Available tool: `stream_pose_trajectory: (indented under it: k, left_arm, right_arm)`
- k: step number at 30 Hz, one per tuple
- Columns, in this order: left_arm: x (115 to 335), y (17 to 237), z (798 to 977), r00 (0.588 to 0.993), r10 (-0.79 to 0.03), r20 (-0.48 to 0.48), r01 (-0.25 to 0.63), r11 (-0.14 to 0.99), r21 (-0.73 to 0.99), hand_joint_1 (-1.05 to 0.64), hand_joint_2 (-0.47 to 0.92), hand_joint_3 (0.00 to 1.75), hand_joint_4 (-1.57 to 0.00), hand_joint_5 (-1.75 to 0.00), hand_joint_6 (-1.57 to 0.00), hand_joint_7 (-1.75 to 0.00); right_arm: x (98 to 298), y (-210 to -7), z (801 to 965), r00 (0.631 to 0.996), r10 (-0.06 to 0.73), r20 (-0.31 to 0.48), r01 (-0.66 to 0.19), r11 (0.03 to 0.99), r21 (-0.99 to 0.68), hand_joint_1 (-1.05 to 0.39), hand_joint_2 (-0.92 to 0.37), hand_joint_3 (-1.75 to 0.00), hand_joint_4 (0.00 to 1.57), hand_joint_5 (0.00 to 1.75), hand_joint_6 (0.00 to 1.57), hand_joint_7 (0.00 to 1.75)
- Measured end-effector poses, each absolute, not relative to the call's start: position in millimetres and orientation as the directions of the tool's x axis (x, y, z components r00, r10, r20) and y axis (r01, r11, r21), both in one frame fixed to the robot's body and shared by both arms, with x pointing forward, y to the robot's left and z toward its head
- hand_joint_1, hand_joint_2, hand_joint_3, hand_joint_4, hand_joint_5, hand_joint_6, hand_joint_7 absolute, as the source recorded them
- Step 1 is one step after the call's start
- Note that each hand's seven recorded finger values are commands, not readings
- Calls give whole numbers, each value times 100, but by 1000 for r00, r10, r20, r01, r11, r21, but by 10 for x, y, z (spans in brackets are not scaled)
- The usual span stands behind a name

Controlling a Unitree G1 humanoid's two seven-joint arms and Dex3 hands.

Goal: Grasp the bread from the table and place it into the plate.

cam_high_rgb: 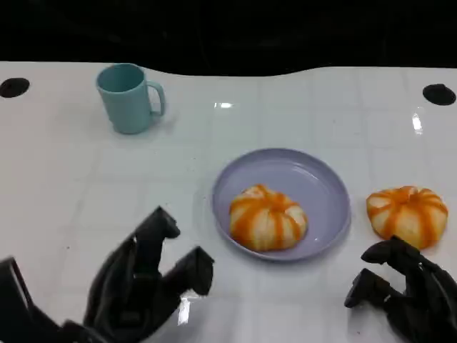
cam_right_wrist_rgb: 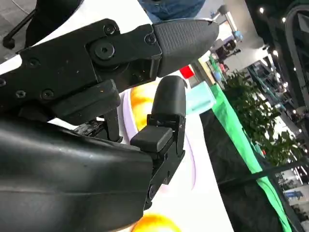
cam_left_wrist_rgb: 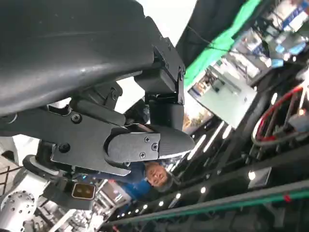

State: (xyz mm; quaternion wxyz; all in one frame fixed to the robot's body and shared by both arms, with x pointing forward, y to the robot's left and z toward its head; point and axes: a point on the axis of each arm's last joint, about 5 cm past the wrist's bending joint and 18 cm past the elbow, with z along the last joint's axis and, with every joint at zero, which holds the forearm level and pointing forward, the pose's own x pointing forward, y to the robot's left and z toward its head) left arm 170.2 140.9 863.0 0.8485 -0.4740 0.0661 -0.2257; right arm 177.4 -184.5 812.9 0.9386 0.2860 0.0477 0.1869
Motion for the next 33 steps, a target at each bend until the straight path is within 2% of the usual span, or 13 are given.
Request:
stream_pose_trajectory:
  k: [2, 9, 15, 23, 33]
  left_arm:
    - [1664, 1402, 8602, 893, -442, 78, 303, 464, -833, -56, 92, 39, -87, -175, -64, -175]
    - [1682, 1421, 8616, 906, -412, 99, 313, 491, -813, -56, 92, 37, -87, -175, -64, -175]
    - [1684, 1430, 8539, 906, -416, 76, 300, 505, -809, -57, 92, 34, -85, -175, -62, -175]
    - [1709, 1462, 8507, 894, -442, 74, 324, 522, -789, -57, 92, 29, -82, -175, -57, -175]
    - [1723, 1480, 8481, 894, -441, 86, 335, 527, -781, -57, 92, 29, -82, -175, -58, -173]
  right_arm:
    - [1776, -1845, 8136, 926, 378, 21, -326, 767, 553, -51, -92, -23, 67, 149, 61, 114]
    - [1779, -1844, 8141, 925, 378, 24, -327, 767, 552, -52, -92, -23, 67, 149, 60, 115]
    - [1776, -1849, 8137, 924, 382, 23, -330, 764, 554, -51, -92, -21, 69, 145, 64, 110]
    - [1773, -1853, 8130, 922, 386, 21, -330, 759, 561, -51, -92, -24, 68, 150, 60, 116]
    - [1774, -1851, 8132, 924, 382, 13, -323, 763, 559, -53, -92, -21, 69, 149, 62, 118]
